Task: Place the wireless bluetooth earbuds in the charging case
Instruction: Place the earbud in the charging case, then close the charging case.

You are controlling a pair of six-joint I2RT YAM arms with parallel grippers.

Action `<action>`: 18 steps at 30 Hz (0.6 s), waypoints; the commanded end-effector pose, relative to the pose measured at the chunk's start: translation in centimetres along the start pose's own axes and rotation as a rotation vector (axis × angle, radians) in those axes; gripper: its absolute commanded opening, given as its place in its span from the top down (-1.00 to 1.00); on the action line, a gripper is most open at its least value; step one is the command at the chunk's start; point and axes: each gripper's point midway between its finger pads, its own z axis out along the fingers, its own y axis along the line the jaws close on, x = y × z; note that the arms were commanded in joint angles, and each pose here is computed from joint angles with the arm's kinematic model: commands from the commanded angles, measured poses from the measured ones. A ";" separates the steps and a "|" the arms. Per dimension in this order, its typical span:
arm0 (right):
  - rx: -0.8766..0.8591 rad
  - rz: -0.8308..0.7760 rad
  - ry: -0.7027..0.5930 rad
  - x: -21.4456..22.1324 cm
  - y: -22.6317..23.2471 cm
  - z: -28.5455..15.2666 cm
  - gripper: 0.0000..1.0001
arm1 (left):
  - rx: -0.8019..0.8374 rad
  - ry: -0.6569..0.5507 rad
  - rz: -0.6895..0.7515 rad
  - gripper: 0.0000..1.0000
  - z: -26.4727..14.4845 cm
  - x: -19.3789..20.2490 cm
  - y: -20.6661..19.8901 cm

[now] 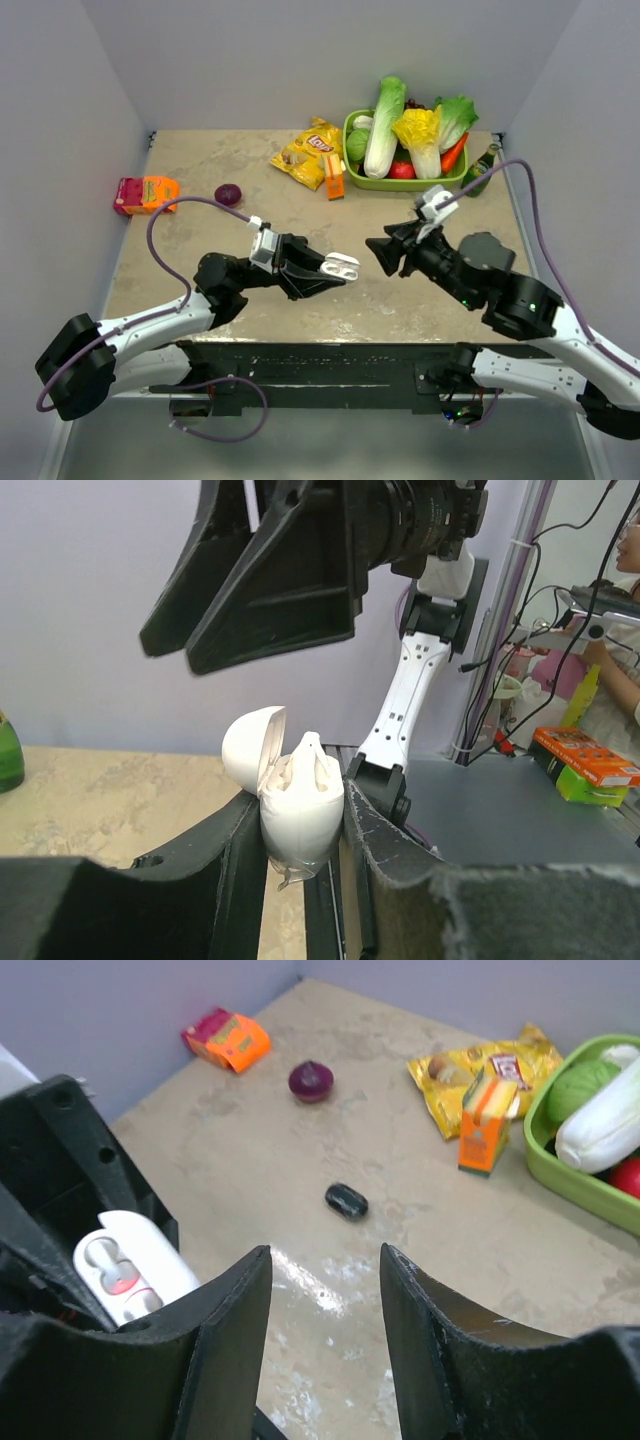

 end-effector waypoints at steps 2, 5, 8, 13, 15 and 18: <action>0.066 0.015 0.055 0.6 -0.4 1.7 0.01 | 0.008 -0.024 0.061 1.00 -0.3 -0.5 -0.5; 0.036 0.009 0.076 1.1 0.3 2.3 0.01 | 0.008 -0.020 0.059 1.00 -0.5 -0.3 -0.5; -0.015 0.006 0.087 1.4 1.3 2.5 0.03 | 0.005 -0.018 0.059 1.00 -0.6 -0.1 -0.5; -0.094 -0.001 0.101 1.9 2.6 2.4 0.06 | -0.003 -0.018 0.058 1.00 -0.7 0.0 -0.3; -0.132 -0.007 0.109 2.1 3.3 2.4 0.07 | -0.010 -0.019 0.057 1.00 -0.7 0.1 -0.2; -0.164 -0.016 0.132 2.7 3.8 2.5 0.08 | -0.011 -0.023 0.062 1.00 -0.6 -0.1 -0.2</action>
